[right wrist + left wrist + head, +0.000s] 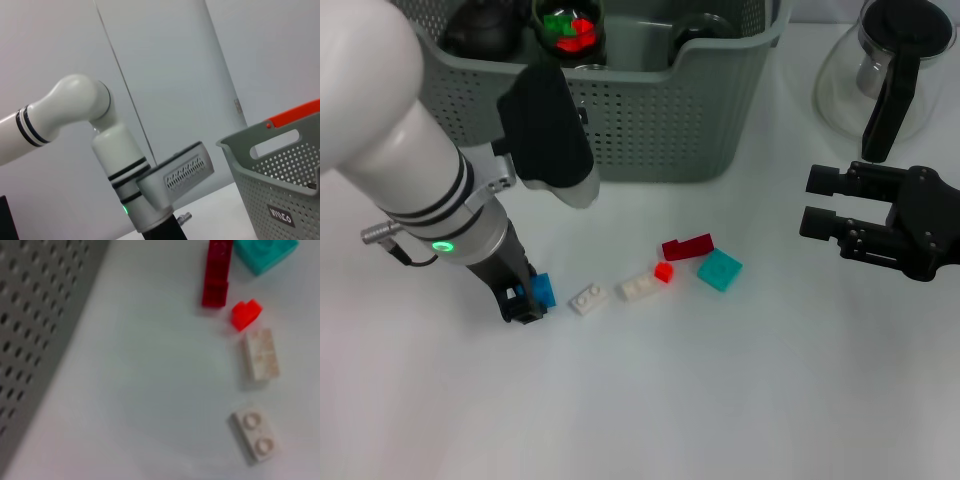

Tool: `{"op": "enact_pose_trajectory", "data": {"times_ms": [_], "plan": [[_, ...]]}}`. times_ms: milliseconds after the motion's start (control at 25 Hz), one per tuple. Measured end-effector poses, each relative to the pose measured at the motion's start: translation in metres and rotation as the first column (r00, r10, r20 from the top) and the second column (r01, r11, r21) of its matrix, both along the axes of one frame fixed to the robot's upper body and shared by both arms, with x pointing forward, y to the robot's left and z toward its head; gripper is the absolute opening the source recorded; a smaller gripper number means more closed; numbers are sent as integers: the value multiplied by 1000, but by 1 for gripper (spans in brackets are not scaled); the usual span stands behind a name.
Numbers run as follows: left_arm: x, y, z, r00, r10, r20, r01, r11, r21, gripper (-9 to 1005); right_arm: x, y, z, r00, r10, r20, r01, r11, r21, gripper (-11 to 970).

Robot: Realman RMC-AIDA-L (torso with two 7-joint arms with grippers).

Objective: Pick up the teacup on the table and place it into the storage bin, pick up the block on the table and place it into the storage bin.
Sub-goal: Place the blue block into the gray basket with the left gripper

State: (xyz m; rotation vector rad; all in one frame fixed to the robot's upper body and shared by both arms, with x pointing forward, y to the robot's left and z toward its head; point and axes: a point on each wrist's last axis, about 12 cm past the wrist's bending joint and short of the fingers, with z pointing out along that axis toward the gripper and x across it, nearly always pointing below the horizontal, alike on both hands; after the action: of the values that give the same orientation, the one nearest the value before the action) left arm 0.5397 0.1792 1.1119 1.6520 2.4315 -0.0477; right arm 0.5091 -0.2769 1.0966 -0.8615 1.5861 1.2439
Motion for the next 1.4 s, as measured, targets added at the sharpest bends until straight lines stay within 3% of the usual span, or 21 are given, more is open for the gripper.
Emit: {"op": "enact_pose_trajectory", "data": {"times_ms": [120, 240, 320, 400, 520, 640, 720, 840, 880, 920, 960, 1080, 1120, 1200, 1280, 1400], "plan": [[0, 5, 15, 1000, 9, -18, -11, 998, -65, 408, 0, 0, 0, 1000, 0, -1, 0, 1000, 0, 614], [3, 22, 38, 999, 18, -44, -27, 976, -214, 408, 0, 0, 0, 1000, 0, -2, 0, 1000, 0, 614], [4, 43, 55, 996, -3, -85, -29, 925, -379, 407, 0, 0, 0, 1000, -1, -2, 1, 1000, 1, 614], [5, 65, 66, 994, -28, -107, -34, 839, -543, 407, 0, 0, 0, 1000, -2, -2, 2, 1000, 1, 614], [9, 100, 76, 991, -46, -124, -67, 636, -769, 407, 0, 0, 0, 1000, -3, -2, 3, 1000, 1, 613], [14, 128, 80, 994, -39, -101, -82, 341, -936, 409, 0, 0, 0, 1000, -2, -2, 2, 1000, 1, 613], [17, 137, 83, 997, -6, -78, -77, 145, -986, 412, 0, 0, 0, 1000, -3, -1, 3, 1000, 1, 614], [23, 138, 87, 993, 74, -94, -89, -70, -994, 416, 0, 0, 0, 1000, -3, 0, 3, 1000, -1, 614], [27, 136, 89, 990, 92, -111, -101, -110, -989, 418, 1, 0, 1, 1000, -1, 2, 1, 1000, -1, 614], [33, 134, 94, 984, 118, -130, -115, -125, -985, 419, 1, 0, 1, 1000, 0, 2, 0, 1000, -1, 614], [42, 131, 101, 976, 152, -156, -136, -132, -982, 421, 1, 0, 1, 1000, 1, 2, -1, 1000, -1, 614], [69, 122, 126, 944, 268, -193, -191, -32, -981, 426, 2, 0, 2, 1000, 3, 2, -3, 1000, -1, 613], [79, 118, 134, 930, 309, -198, -216, 23, -976, 427, 2, 0, 2, 1000, 2, 1, -2, 1000, -1, 613], [99, 107, 150, 911, 370, -181, -258, 170, -951, 430, 1, -1, 1, 1000, 1, 0, -1, 1000, -1, 613], [118, 91, 160, 894, 422, -147, -310, 348, -885, 434, 1, -1, 1, 1000, 1, -1, -1, 1000, -1, 613], [139, 69, 164, 872, 486, -58, -348, 532, -772, 438, 1, 0, 2, 1000, 3, -1, -3, 1000, 0, 613]]}}
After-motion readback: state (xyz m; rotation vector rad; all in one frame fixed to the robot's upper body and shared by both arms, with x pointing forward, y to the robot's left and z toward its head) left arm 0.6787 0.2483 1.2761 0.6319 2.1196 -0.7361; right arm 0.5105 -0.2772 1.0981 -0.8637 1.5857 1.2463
